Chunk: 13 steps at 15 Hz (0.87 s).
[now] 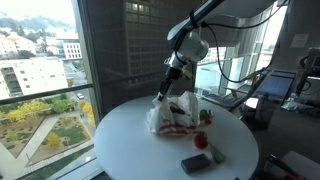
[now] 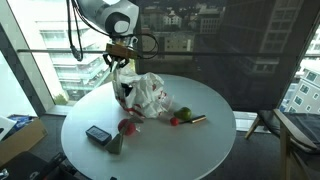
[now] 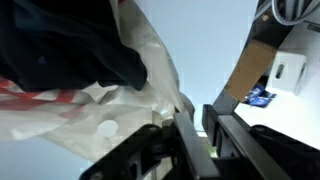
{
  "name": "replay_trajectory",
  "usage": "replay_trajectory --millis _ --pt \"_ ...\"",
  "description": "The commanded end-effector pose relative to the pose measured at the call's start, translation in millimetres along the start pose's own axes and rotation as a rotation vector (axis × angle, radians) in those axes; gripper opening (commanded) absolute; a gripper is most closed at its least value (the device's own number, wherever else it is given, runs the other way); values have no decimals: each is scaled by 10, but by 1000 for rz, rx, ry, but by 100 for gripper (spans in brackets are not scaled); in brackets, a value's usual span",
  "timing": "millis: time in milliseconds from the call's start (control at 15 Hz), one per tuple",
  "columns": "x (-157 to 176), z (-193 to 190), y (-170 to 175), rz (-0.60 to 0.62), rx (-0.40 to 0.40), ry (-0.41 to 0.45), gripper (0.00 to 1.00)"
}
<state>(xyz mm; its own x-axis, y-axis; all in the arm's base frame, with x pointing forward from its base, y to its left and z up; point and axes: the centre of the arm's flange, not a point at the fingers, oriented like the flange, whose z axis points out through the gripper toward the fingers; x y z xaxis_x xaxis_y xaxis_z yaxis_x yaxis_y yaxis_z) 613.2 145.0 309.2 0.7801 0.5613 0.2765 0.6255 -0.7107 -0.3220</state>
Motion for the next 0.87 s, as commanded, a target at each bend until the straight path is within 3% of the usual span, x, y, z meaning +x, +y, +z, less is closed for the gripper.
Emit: replay_trajectory --millis 0,400,800 --pt "-281 -122 -76 112 -164 2 58" --pt "-670 -292 -129 336 -351 28 99" --pt "-913 -267 -178 455 -442 -12 100"
